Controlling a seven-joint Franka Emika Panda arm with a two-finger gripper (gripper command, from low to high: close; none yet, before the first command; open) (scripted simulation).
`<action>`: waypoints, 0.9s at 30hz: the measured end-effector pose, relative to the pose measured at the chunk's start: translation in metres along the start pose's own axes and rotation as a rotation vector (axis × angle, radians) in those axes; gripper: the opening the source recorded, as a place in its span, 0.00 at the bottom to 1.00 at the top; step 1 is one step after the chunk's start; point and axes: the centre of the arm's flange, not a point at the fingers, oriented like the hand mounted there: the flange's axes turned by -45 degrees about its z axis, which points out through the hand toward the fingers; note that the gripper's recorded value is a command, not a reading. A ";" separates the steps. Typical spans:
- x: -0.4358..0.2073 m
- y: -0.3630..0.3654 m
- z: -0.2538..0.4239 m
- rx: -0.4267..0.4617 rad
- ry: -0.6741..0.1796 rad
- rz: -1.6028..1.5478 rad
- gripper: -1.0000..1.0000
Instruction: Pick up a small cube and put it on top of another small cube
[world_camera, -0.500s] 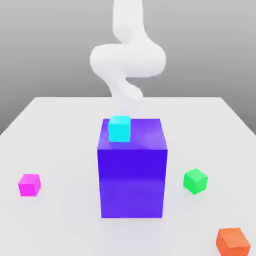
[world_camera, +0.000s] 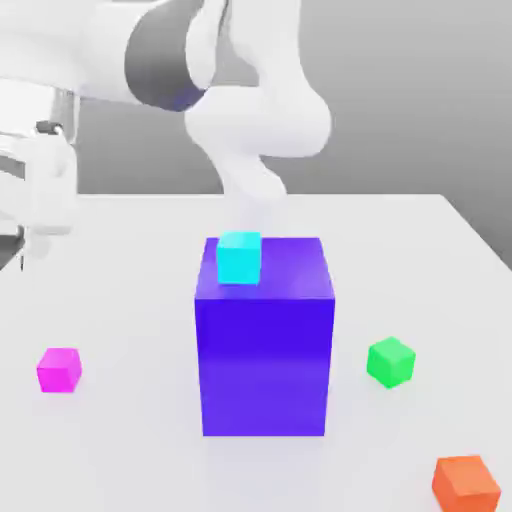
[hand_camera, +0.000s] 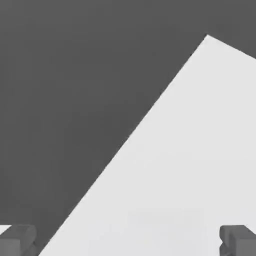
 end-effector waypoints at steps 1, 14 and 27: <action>0.000 0.017 0.019 -0.023 -0.023 0.062 0.50; -0.044 0.141 0.187 -0.168 -0.166 0.459 0.00; -0.032 0.133 0.133 -0.167 -0.165 0.456 0.00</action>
